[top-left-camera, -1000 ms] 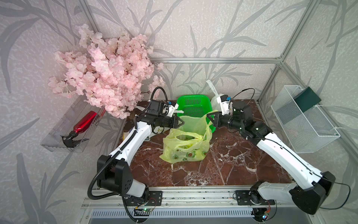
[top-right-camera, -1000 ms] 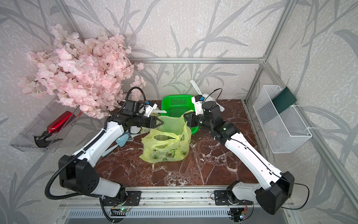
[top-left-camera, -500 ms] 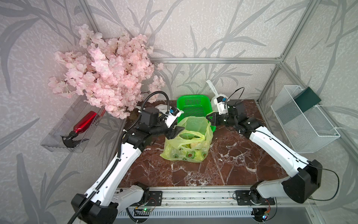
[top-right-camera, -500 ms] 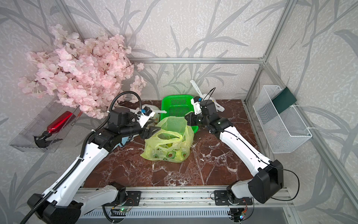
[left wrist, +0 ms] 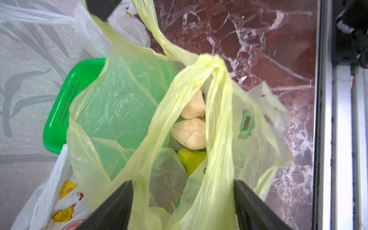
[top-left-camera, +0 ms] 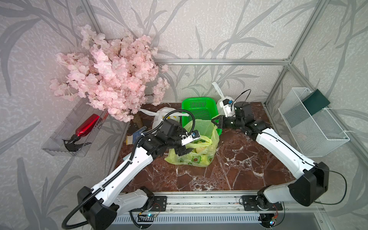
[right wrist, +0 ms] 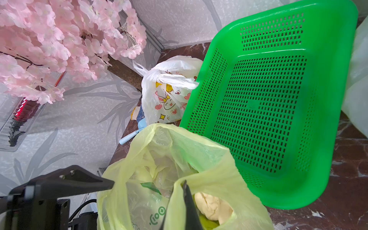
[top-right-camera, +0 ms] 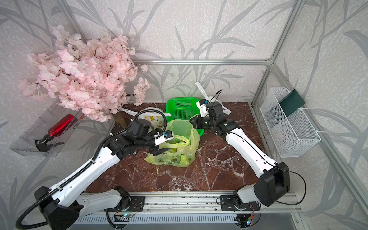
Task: Place the pears into plastic bags & tie knots
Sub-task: Tie the plastic bag at the center of the board.
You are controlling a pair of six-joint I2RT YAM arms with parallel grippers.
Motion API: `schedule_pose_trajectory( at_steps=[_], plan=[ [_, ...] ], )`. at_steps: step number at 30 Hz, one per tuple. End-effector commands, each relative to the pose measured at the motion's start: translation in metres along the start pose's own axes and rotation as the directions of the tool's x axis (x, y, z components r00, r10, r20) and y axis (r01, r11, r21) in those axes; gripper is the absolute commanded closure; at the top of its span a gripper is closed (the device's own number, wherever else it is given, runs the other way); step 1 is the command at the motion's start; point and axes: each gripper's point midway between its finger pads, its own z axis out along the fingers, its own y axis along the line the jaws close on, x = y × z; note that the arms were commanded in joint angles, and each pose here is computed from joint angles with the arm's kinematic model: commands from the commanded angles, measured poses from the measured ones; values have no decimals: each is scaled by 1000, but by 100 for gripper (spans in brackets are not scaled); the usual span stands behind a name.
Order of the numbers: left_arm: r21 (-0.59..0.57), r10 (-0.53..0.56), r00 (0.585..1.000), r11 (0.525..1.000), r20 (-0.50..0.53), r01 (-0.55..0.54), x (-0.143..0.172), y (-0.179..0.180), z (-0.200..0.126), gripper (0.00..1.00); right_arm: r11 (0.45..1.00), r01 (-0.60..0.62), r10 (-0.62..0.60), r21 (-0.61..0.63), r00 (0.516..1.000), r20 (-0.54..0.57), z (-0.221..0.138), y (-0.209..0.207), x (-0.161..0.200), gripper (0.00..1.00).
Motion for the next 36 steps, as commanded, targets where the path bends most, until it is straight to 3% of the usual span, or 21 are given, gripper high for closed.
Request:
schedule_pose_trajectory(
  at_steps=[1, 3, 6, 7, 10, 12, 13, 14, 16, 19, 22, 25, 29, 32, 36],
  plan=[
    [-39, 111, 989, 993, -94, -115, 10, 13, 12, 22, 999, 6, -6, -39, 1000, 8, -2, 8, -5, 100],
    [-57, 136, 988, 988, -79, -141, 5, 17, 17, 25, 999, 4, -3, -44, 1000, 6, -2, 8, -5, 100],
    [-63, 133, 991, 989, -25, -134, -1, 16, 26, 39, 999, 2, -2, -48, 1000, 3, -1, 8, -4, 100],
    [-71, 121, 993, 990, -14, -122, -3, 17, 27, 49, 999, -1, 1, -44, 1000, 3, -2, 6, -4, 100],
    [-186, -8, 999, 982, 37, 15, -16, 40, 18, 99, 1000, -10, 10, -17, 1000, 11, -9, -3, -7, 100],
    [-289, -120, 982, 944, 143, 158, -35, 62, -2, 100, 999, -27, 27, 35, 999, 20, -19, -20, -9, 100],
    [-336, -231, 944, 892, 234, 302, -45, 78, -18, 100, 997, -32, 31, 71, 999, 23, -26, -31, -10, 100],
    [-335, -333, 891, 839, 308, 429, -50, 89, -31, 100, 992, -28, 26, 122, 999, 20, -34, -42, -9, 100],
    [-205, -465, 810, 807, 358, 554, -56, 81, -36, 100, 976, 6, -6, 216, 1000, 0, -46, -57, -4, 89],
    [-71, -557, 737, 778, 384, 624, -64, 67, -31, 100, 965, 37, -35, 260, 999, -12, -62, -55, -2, 64],
    [-43, -600, 694, 744, 398, 667, -64, 69, -31, 100, 932, 103, -109, 348, 994, -2, -83, -42, -7, 40],
    [-32, -664, 621, 672, 417, 740, -59, 80, -33, 100, 924, 164, -181, 345, 983, 17, -93, -10, -11, 36],
    [17, -717, 553, 617, 425, 787, -61, 81, -32, 100, 987, 133, -142, 93, 985, 96, -87, 63, -14, 32],
    [-2, -736, 538, 590, 411, 807, -54, 81, -29, 100, 979, 197, -202, 55, 969, 141, -91, 102, -20, 30],
    [21, -738, 535, 595, 411, 804, -55, 78, -27, 100, 976, 218, -214, -20, 971, 108, -69, 133, -18, 30]
  ],
)
